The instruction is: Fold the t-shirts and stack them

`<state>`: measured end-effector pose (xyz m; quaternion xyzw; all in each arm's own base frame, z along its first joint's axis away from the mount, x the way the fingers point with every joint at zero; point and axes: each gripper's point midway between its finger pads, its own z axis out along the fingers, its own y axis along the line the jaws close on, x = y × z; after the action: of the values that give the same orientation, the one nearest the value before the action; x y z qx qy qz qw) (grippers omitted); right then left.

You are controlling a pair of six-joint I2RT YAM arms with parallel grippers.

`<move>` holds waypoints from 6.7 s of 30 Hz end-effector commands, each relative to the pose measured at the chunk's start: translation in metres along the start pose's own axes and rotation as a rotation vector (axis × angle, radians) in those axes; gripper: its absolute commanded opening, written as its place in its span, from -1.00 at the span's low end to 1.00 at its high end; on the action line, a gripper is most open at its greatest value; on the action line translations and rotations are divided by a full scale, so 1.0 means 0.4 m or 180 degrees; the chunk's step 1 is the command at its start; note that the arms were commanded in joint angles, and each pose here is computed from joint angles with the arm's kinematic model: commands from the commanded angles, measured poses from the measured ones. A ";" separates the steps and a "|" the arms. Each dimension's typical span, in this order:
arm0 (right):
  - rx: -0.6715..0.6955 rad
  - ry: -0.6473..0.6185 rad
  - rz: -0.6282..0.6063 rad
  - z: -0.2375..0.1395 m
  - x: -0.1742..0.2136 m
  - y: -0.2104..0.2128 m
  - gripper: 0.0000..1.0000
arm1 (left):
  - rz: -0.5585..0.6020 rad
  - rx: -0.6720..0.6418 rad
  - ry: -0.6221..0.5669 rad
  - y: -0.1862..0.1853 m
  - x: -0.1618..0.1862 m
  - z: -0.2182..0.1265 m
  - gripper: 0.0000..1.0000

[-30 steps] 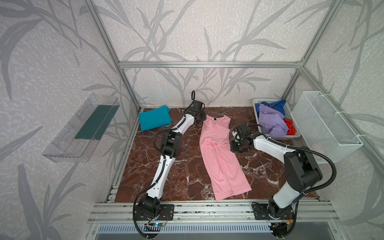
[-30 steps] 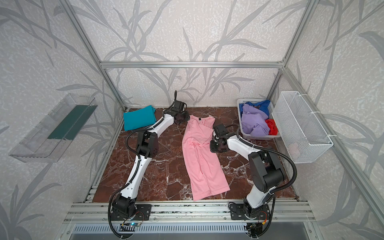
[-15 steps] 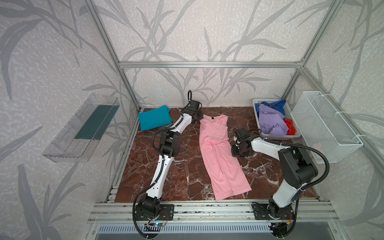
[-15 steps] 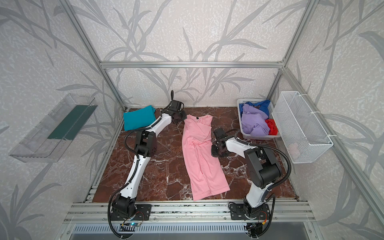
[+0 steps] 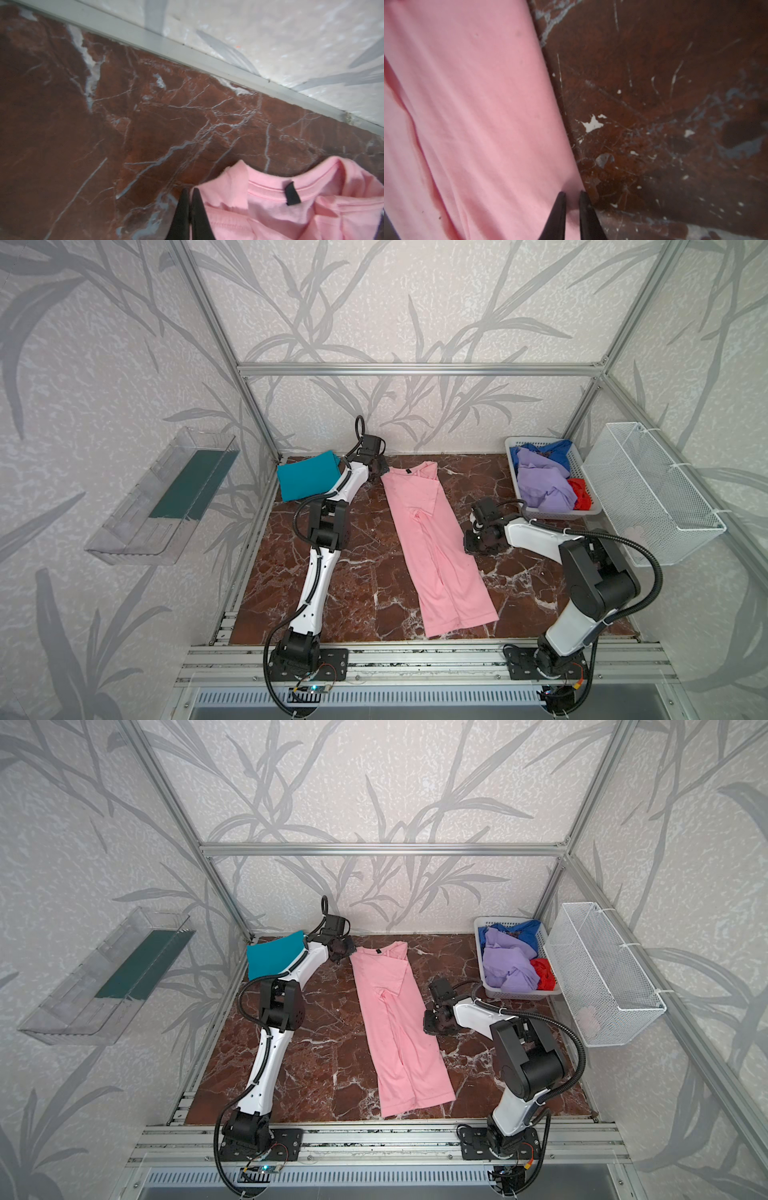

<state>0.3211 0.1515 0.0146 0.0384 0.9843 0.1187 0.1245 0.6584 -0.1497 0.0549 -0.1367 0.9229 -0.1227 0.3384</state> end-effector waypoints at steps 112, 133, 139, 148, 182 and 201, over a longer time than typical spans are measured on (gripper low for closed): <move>-0.0430 -0.0220 -0.0156 0.033 -0.296 0.202 -1.00 | 0.0284 -0.0287 0.1092 -0.118 0.453 -0.399 -1.00; -0.0702 -0.0639 0.0153 -0.016 -0.503 0.212 -0.35 | -0.0128 -0.0550 0.0705 -0.024 0.217 -0.429 -0.53; -0.0659 -0.0761 -0.0144 -0.093 -0.411 0.228 -0.50 | 0.0379 -0.0174 0.1159 -0.159 0.428 -0.463 -1.00; -0.0763 -0.0456 -0.0337 -0.047 -0.238 0.259 -1.00 | 0.0431 -0.0094 0.1429 -0.186 0.576 -0.422 -1.00; -0.0619 -0.0521 -0.0152 -0.116 -0.227 0.157 -0.82 | 0.0189 0.0210 0.0919 -0.093 0.443 -0.522 -0.28; -0.0581 0.0141 -0.0104 0.025 -0.004 0.073 0.05 | 0.0008 0.0071 0.1298 -0.031 0.705 -0.461 -0.14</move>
<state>0.3288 0.1763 0.0247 0.0090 0.9735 0.1952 0.1186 0.3266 -0.2335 0.0391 -0.0901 0.9713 -0.1678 0.1423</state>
